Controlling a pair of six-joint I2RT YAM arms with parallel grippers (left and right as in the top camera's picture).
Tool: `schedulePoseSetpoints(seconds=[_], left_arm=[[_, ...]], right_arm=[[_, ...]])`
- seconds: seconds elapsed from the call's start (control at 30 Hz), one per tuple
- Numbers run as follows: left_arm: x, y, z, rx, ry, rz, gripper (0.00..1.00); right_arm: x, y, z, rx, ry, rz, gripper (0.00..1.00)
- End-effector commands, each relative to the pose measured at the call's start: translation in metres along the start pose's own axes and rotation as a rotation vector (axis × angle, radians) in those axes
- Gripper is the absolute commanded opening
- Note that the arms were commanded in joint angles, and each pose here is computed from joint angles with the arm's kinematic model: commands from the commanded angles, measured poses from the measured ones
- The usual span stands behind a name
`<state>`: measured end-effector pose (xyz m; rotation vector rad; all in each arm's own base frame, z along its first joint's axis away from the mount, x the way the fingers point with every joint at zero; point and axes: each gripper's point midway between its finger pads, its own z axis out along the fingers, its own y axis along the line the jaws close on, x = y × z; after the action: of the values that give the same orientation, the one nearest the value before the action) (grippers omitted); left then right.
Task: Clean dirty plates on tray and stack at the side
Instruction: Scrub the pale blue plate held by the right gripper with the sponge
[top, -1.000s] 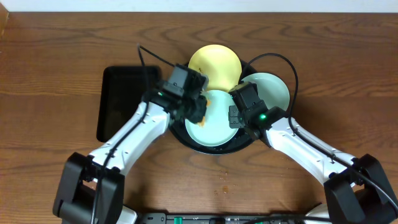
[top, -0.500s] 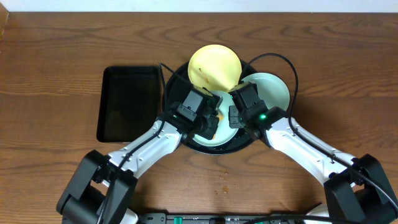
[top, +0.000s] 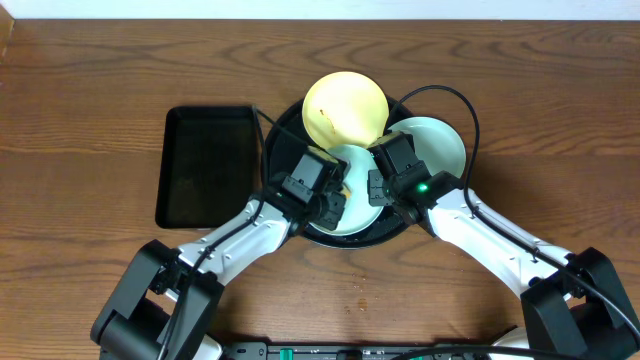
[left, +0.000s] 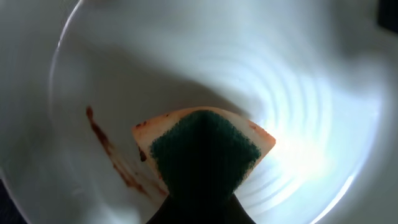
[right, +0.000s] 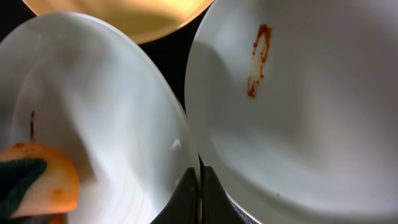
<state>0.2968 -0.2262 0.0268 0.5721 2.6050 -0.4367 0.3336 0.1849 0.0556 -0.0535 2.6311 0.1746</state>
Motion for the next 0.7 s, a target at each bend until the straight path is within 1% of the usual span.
schedulePoseSetpoints(seconds=[0.0,0.13,0.67], left_arm=[[-0.0024,0.0145,0.0023,-0.081,-0.024,0.000,0.07],[-0.0082,0.0146,0.0021,-0.084,-0.049,0.002,0.08],[-0.0079,0.0148,0.0022,-0.084,-0.049,0.002,0.08]], right_arm=[[-0.0024,0.0011,-0.0010,-0.011,-0.003,0.023,0.02],[-0.0024,0.0012,-0.0010,-0.011,-0.003,0.023,0.01],[-0.0017,0.0030,-0.0011,-0.021,0.002,0.023,0.01]])
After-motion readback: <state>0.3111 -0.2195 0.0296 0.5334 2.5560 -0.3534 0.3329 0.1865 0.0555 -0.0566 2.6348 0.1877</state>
